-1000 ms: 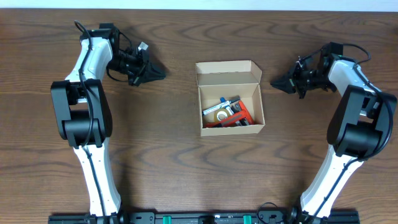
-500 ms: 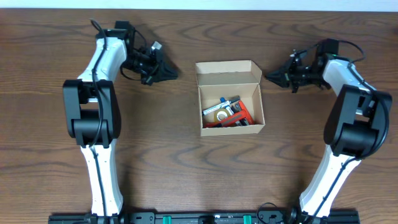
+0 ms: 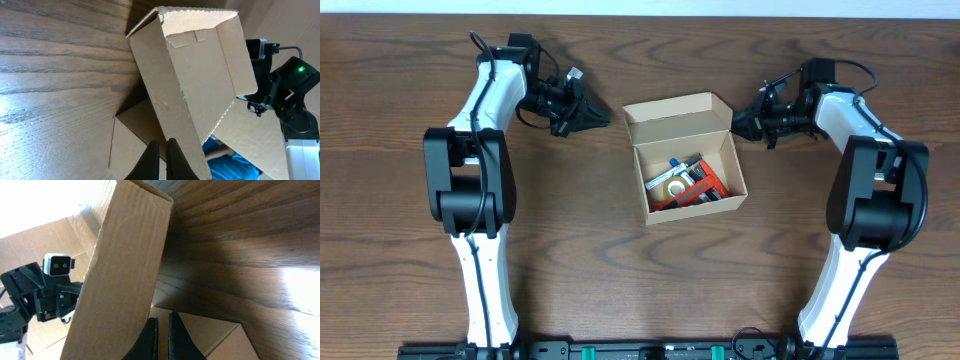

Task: Pack container
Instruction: 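Push the left and right side flaps inward with both grippers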

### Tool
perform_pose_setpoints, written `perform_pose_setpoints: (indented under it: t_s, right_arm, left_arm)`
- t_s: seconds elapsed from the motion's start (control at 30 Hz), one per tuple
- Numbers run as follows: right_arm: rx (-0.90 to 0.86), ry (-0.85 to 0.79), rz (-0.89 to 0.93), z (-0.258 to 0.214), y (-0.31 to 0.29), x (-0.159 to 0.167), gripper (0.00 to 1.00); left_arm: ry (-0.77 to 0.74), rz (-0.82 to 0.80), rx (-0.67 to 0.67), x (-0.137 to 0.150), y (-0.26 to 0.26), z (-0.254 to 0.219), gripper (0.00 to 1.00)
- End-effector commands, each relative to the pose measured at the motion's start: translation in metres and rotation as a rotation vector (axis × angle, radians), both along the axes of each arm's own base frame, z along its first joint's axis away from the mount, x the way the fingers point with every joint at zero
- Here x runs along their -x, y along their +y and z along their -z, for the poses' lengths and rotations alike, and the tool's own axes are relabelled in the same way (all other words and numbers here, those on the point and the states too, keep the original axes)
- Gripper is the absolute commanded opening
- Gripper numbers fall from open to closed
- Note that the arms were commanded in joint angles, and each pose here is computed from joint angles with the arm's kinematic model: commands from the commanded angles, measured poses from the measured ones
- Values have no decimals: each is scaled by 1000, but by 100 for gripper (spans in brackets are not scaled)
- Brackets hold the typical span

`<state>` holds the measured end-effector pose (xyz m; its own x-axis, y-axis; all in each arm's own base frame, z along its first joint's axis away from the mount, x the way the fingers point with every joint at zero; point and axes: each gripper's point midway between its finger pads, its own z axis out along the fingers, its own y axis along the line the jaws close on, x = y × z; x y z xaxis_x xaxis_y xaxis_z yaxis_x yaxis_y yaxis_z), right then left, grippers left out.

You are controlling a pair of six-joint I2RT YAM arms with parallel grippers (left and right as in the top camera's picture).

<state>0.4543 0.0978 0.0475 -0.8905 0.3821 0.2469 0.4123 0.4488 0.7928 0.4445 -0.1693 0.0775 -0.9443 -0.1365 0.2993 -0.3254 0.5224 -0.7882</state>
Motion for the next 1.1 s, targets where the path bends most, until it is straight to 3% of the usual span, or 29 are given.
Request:
perform_pose_setpoints:
  t_s: [0.0,0.4,1.07]
  right_arm:
    - [-29,21,0,-2,7,1,2]
    - [-35,38,65,-2,-18,-3,2]
    - [-44,40,71,-3,-20,-3,2]
  left_arm:
    - [19,-2,15,2,-2,0,6]
    - [163,-4,6,32,-2,24,6]
    - [121,44,56,31,-49,20,6]
